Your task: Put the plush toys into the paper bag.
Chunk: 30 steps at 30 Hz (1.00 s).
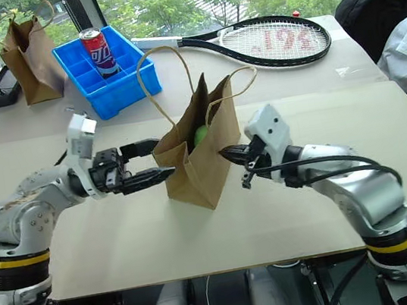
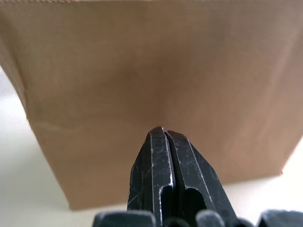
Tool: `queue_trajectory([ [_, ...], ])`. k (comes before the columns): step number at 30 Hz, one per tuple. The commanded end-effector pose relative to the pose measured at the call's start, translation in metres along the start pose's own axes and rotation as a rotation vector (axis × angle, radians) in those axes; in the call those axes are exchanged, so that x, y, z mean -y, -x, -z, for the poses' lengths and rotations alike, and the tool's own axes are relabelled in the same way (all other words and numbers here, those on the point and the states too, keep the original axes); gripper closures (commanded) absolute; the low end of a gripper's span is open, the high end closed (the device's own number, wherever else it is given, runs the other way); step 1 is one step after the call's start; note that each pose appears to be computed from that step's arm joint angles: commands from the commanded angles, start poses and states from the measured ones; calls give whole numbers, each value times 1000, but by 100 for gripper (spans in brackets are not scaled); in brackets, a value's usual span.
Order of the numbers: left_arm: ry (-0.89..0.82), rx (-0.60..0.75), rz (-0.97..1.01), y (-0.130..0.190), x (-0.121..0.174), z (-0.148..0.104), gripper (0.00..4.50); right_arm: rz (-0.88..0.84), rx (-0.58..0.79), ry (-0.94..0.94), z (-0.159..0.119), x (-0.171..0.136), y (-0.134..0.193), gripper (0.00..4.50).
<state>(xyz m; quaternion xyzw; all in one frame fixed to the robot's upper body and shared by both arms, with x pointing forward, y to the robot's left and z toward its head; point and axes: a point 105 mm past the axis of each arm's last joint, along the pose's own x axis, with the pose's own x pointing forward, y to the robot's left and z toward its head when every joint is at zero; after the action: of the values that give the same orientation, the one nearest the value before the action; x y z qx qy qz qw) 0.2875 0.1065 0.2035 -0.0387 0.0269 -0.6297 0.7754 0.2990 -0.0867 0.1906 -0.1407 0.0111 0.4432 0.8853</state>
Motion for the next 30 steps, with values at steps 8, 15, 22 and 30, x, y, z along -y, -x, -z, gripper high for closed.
queue_trajectory([
  [8, 16, 44, -9, -18, 7, -6, 0, 35, 94, 22, -13, -11, -17, 448],
  [15, 41, 92, -147, -26, -16, -10, 146, 36, 103, 7, -13, -14, -22, 450],
  [22, 31, 74, -150, -28, -17, -10, 395, 47, 114, -14, -13, -16, -24, 450],
  [30, -79, 47, -81, -16, -32, -33, 446, 91, 56, -63, -6, 9, 31, 450],
])
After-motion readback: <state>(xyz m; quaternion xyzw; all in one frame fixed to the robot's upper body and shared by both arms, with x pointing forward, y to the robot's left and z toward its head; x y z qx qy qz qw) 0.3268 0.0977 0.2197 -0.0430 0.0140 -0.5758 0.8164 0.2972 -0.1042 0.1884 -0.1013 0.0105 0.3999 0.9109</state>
